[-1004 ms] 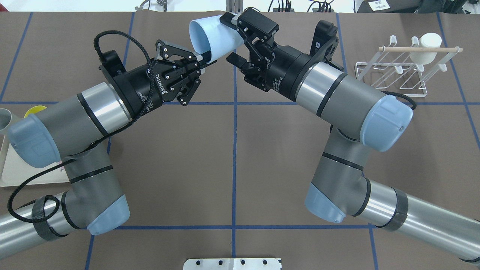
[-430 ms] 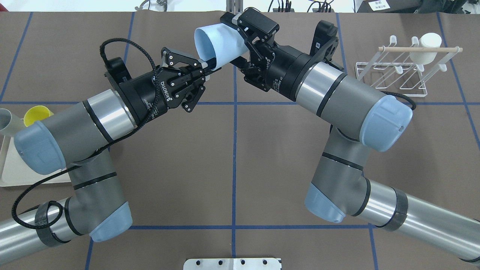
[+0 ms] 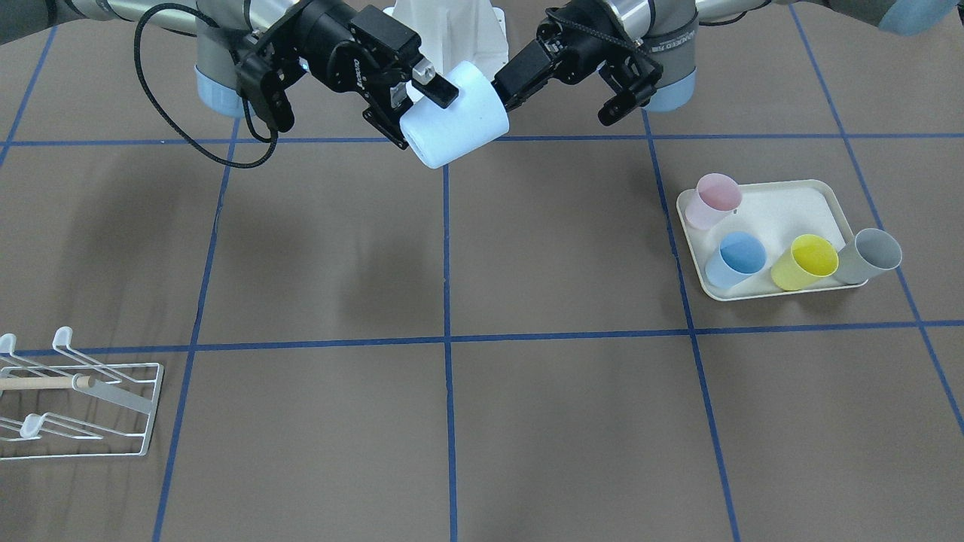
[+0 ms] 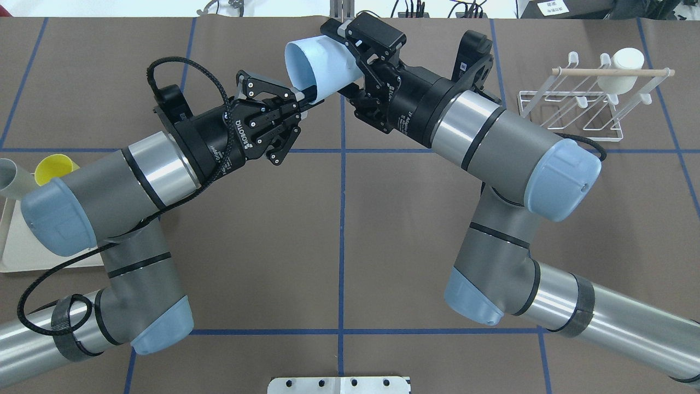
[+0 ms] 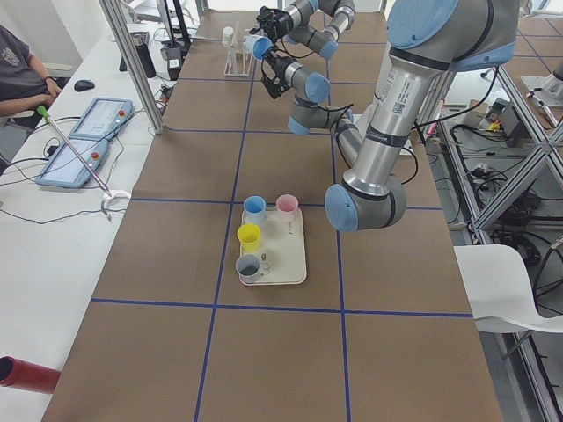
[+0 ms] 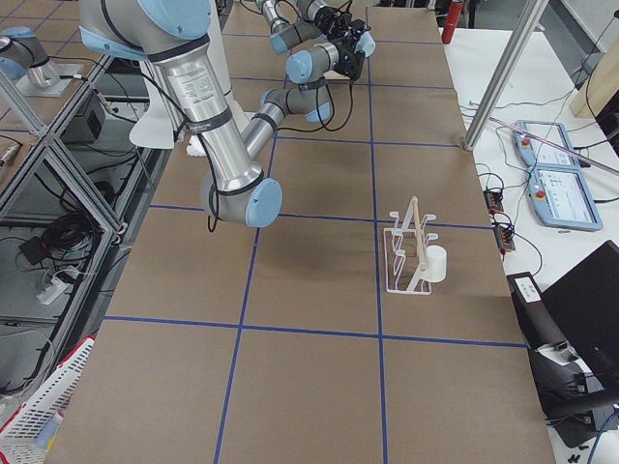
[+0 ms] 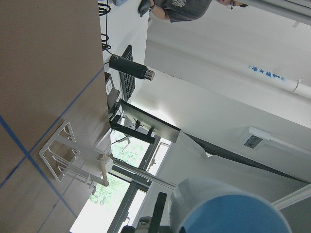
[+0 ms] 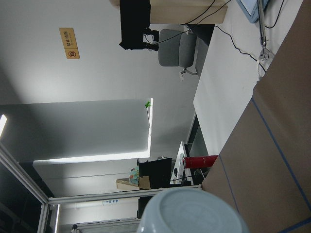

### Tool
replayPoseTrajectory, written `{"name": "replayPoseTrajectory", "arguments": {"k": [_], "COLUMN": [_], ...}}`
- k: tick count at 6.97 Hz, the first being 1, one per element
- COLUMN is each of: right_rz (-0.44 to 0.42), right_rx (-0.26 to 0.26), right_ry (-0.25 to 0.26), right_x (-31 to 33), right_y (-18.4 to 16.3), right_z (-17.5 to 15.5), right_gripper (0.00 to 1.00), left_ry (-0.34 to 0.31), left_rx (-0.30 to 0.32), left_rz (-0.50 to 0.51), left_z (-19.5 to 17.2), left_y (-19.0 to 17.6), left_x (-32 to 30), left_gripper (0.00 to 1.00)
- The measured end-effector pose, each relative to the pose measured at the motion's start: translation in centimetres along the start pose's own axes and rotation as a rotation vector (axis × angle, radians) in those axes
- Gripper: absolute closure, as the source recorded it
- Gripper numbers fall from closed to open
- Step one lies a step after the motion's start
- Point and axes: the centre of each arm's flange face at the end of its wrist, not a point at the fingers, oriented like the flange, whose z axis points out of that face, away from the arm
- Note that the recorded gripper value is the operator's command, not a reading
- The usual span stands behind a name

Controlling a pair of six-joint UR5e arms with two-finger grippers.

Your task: Transfer IKEA cup to right arm and place on rack

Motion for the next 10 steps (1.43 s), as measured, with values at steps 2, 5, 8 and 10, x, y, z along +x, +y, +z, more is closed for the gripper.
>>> {"name": "replayPoseTrajectory", "arguments": {"k": [2,5,8,10], "right_rz": [0.019,0.019,-0.021,-0.128], "right_rx": [0.002,0.001,0.001,0.06], "right_ry": [0.002,0.001,-0.023,-0.016], "right_x": [0.1,0.1,-0.2,-0.3], "right_y": [-0.1,-0.1,-0.8,-3.7], "right_z": [0.0,0.0,-0.6,-1.2], "right_gripper": [1.0,1.0,1.0,1.0], "left_ry": [0.001,0.001,-0.006,-0.017], "left_rx": [-0.002,-0.005,-0.001,0.009], "left_rz": [0.017,0.097,0.111,0.176], "left_z": [0.0,-0.2,-0.6,-1.5], "left_y": [0.0,0.1,-0.4,-1.2], "left_x": [0.1,0.2,0.0,0.0], "left_gripper": [0.0,0.0,0.0,0.0]}}
